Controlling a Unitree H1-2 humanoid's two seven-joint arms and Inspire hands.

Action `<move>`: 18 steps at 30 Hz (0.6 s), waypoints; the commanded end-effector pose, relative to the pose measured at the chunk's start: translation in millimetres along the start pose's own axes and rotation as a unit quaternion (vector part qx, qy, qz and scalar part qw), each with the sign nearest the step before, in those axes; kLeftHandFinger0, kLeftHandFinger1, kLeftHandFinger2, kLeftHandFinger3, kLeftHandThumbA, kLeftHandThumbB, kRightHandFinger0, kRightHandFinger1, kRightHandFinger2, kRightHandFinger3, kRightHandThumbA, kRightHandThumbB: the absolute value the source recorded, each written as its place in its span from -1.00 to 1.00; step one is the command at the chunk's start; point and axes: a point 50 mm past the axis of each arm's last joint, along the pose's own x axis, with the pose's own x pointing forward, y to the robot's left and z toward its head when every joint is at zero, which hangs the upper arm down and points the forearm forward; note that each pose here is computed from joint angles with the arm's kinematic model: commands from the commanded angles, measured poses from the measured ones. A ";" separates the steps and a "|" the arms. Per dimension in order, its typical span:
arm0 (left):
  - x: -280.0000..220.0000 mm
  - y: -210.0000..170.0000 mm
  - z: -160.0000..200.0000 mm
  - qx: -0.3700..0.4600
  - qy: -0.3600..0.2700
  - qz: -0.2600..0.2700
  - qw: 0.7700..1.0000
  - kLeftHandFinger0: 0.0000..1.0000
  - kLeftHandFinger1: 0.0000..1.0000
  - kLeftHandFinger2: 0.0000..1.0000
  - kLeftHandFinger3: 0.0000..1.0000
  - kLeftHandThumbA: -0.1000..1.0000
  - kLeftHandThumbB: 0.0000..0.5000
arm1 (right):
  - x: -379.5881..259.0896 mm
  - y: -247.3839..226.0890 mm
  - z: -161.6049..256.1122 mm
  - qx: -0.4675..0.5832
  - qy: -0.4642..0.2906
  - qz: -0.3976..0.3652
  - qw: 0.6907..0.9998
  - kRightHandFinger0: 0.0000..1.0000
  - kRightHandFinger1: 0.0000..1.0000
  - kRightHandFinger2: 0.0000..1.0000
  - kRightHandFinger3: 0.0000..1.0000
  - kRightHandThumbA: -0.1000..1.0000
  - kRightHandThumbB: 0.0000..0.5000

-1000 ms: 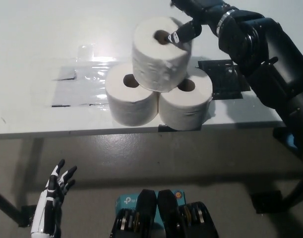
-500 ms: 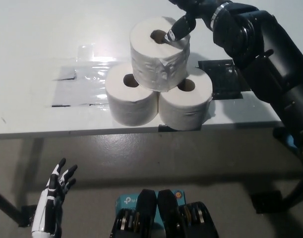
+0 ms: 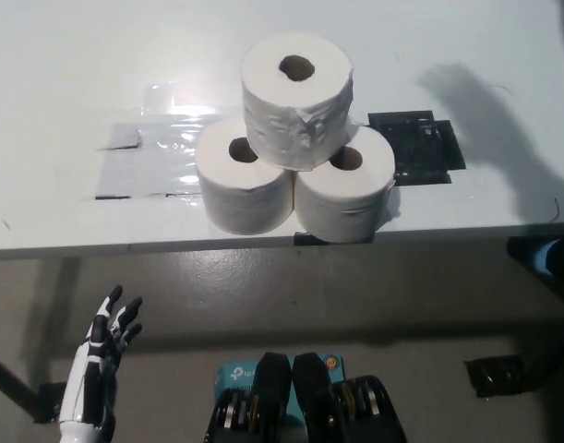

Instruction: A few rolls of toilet paper are kept infront of the robot and the robot uses its right hand to lift one of the rolls and and places it on top of the other rolls to stack it.

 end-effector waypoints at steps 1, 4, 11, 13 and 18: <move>10.7 0.9 13.4 0.002 -0.027 -0.001 1.000 1.00 1.00 0.95 1.00 1.00 -0.53 | -75.3 -84.4 32.8 0.051 -0.100 -0.204 0.973 1.00 1.00 1.00 1.00 1.00 -0.05; 17.9 -1.1 14.5 0.000 -0.032 0.000 0.999 1.00 1.00 1.00 1.00 1.00 -0.47 | -132.0 -79.5 46.7 0.074 -0.125 -0.267 0.953 1.00 1.00 1.00 1.00 1.00 -0.23; 31.8 -5.6 15.0 0.001 -0.047 0.002 0.999 1.00 1.00 1.00 1.00 1.00 -0.69 | -247.3 -32.1 77.7 0.157 -0.139 -0.317 0.925 1.00 1.00 1.00 1.00 1.00 -0.20; 32.1 -5.2 13.3 0.009 -0.042 -0.004 0.999 1.00 1.00 1.00 1.00 1.00 -0.48 | -274.7 -10.4 83.7 0.181 -0.120 -0.323 0.921 1.00 1.00 1.00 1.00 1.00 -0.13; 25.6 -3.6 6.6 -0.001 -0.039 -0.006 0.999 1.00 1.00 1.00 1.00 1.00 -0.19 | -332.4 51.4 87.3 0.224 -0.043 -0.303 0.925 1.00 1.00 1.00 1.00 1.00 -0.38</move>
